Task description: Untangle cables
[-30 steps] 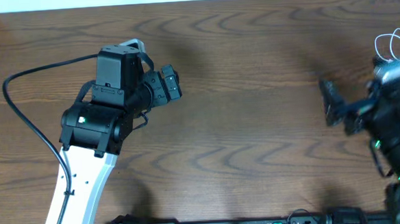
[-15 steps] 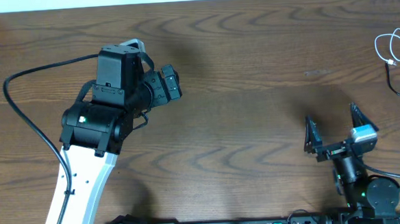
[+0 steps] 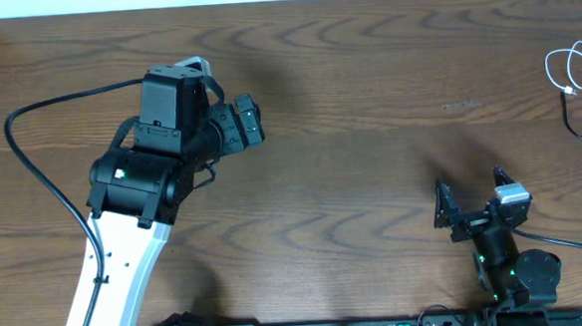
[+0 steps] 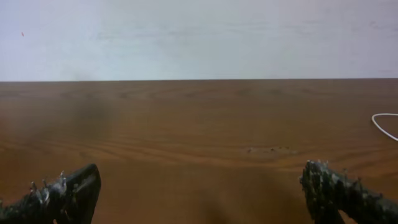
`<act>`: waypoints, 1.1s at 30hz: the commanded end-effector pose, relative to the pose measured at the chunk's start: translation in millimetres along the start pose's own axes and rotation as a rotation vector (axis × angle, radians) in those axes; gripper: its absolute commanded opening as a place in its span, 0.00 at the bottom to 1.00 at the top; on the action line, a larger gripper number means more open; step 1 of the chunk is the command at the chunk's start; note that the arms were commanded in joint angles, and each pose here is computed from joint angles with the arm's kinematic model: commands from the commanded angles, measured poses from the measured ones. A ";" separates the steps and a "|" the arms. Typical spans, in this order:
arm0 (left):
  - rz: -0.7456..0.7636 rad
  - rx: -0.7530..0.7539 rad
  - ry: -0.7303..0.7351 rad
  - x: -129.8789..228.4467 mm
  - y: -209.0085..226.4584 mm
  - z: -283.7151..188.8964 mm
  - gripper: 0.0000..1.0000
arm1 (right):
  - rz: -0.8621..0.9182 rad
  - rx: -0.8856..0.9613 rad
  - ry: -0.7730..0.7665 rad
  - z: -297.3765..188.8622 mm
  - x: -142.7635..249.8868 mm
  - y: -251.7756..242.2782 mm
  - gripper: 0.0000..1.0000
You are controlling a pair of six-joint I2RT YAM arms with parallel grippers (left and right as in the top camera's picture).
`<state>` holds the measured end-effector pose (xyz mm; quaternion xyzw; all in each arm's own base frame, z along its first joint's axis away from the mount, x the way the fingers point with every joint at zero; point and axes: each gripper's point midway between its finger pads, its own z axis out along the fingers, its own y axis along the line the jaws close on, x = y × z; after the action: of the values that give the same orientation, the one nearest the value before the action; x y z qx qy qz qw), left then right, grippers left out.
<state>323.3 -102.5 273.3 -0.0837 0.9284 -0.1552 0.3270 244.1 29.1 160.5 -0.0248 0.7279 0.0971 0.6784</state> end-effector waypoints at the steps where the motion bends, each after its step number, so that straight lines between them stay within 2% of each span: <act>1: 0.008 -0.010 -0.005 -1.4 2.2 -0.3 1.00 | 0.012 -0.004 0.006 0.2 1.9 1.3 0.99; 14: 0.008 -0.015 0.003 0.5 3.3 -0.4 1.00 | 0.012 -0.004 0.007 0.2 2.1 1.3 0.99; 19: 0.019 -0.127 0.031 9.9 25.1 -2.0 1.00 | 0.012 -0.004 0.006 0.2 2.0 1.3 0.99; 22: 0.008 -0.214 -0.024 6.4 46.8 -9.3 1.00 | 0.012 -0.004 0.006 0.2 2.0 1.3 0.99; 27: -0.032 -0.191 -0.184 3.7 72.7 -29.8 1.00 | 0.012 -0.004 0.006 0.2 2.0 1.3 0.99; 33: 0.227 -0.026 -0.444 18.5 76.2 -50.3 1.00 | 0.012 -0.004 0.006 0.2 2.0 1.3 0.99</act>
<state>291.7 -18.9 281.4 -0.1117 0.8555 -0.0903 0.4974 244.3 28.7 160.0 -0.0235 0.7287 0.0967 0.6776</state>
